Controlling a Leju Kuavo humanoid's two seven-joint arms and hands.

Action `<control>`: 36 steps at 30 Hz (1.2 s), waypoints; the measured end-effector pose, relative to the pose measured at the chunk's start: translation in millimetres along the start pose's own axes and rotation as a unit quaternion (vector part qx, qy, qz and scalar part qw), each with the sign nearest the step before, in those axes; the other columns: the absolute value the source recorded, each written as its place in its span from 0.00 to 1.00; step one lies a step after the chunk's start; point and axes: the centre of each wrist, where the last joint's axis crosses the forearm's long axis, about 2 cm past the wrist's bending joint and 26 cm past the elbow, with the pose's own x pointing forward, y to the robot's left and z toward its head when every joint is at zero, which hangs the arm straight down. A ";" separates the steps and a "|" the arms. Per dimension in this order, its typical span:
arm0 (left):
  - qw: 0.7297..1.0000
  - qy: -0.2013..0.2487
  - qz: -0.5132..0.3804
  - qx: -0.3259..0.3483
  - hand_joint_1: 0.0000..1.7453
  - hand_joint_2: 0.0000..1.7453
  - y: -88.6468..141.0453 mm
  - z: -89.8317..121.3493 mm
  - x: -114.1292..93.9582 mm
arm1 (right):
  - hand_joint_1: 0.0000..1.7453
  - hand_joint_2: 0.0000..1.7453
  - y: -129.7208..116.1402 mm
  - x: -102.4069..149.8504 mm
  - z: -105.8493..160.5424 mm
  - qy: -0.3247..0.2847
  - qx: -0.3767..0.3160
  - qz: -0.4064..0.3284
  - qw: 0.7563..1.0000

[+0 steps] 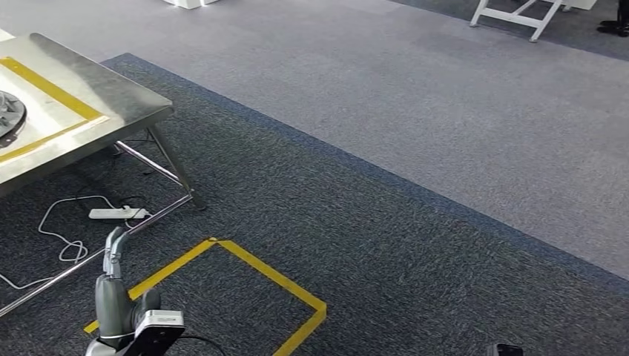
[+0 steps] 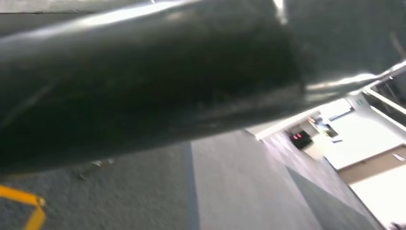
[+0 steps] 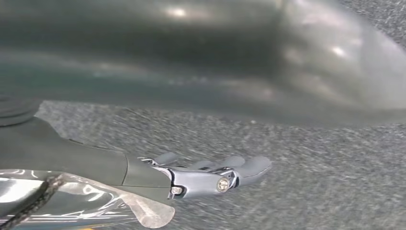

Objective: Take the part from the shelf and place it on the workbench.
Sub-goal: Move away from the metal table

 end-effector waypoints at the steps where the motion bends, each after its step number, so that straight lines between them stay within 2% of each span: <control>1: 1.000 0.009 0.018 -0.001 0.00 0.00 -1.2 0.6 -1.0 | 0.00 0.00 0.3 0.3 -0.3 0.000 0.000 -0.001 1.000; 5: 0.990 0.067 0.127 0.000 0.00 0.00 -5.1 6.8 -14.5 | 0.00 0.00 -0.1 -0.1 0.1 0.001 0.001 0.002 1.000; 9: 0.976 0.123 0.181 0.008 0.00 0.00 -0.4 17.1 -45.2 | 0.00 0.00 0.2 1.0 -0.9 0.000 0.005 0.007 1.000; 12: 0.961 0.190 0.199 0.025 0.00 0.00 4.4 27.5 -72.6 | 0.00 0.00 0.7 2.2 -1.9 0.000 0.009 0.012 1.000; 15: 0.939 0.270 0.208 0.049 0.00 0.00 11.8 54.1 -107.6 | 0.00 0.00 1.8 3.8 -3.4 0.000 0.014 0.014 1.000; 19: 0.902 0.386 0.183 0.069 0.00 0.00 24.9 109.5 -140.0 | 0.00 0.00 2.6 5.4 -4.8 0.003 0.018 0.013 1.000; 22: 0.864 0.470 0.165 0.079 0.00 0.00 28.5 141.8 -146.2 | 0.00 0.00 2.1 3.7 -3.3 0.011 0.018 0.013 1.000; 26: 0.814 0.557 0.142 0.079 0.00 0.00 23.2 165.7 -144.9 | 0.00 0.00 4.4 3.4 -2.9 0.021 0.018 0.012 1.000; 29: 0.794 0.585 0.145 0.077 0.00 0.00 16.2 174.9 -141.0 | 0.00 0.00 2.9 -0.1 0.2 0.027 0.016 0.012 0.999; 36: 0.771 0.615 0.149 0.072 0.00 0.00 10.2 183.6 -136.8 | 0.00 0.00 3.4 0.1 0.0 0.030 0.014 0.011 0.999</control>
